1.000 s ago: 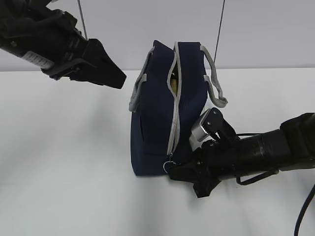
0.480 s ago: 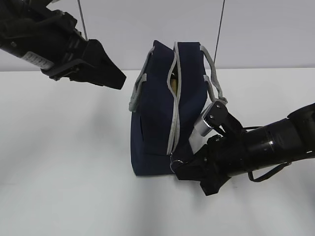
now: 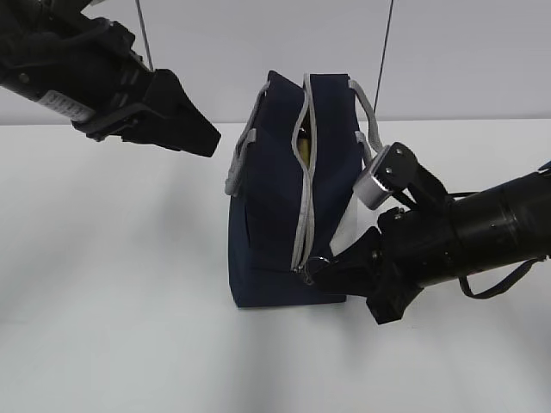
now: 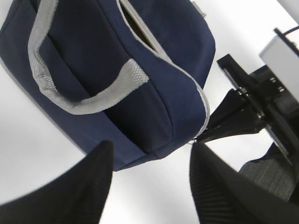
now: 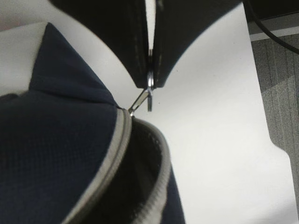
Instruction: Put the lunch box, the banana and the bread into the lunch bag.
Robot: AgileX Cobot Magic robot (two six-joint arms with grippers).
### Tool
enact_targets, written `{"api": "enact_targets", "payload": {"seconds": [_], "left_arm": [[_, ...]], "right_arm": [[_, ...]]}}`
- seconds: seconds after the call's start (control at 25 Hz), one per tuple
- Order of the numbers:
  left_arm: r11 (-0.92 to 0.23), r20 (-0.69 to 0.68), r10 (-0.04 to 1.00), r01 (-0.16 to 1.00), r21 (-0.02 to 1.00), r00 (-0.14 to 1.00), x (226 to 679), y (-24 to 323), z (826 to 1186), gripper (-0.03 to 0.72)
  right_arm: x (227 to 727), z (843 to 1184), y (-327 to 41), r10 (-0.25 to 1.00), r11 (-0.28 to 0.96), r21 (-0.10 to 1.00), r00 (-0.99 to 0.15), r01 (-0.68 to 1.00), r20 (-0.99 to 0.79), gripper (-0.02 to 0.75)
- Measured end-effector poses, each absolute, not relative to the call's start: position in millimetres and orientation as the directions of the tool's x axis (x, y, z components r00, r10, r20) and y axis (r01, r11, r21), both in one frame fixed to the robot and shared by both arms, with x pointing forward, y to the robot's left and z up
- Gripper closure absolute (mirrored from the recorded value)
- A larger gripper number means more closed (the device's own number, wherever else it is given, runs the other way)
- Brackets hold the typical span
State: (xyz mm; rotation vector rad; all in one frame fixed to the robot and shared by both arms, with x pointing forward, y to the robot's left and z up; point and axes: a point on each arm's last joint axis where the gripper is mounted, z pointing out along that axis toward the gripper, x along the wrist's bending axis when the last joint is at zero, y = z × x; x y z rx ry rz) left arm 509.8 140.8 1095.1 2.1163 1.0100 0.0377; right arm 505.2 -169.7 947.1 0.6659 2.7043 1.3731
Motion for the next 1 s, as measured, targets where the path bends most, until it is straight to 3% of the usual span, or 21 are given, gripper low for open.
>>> {"api": "enact_targets", "payload": {"seconds": [1.0], "left_arm": [[-0.423,-0.248,0.648,0.611,0.669,0.72,509.4,140.7,1095.0,0.308]], "right_arm": [[530.1,1020.8,-162.9,0.414,0.439,0.865,-0.909,0.242,0.044,0.754]]}}
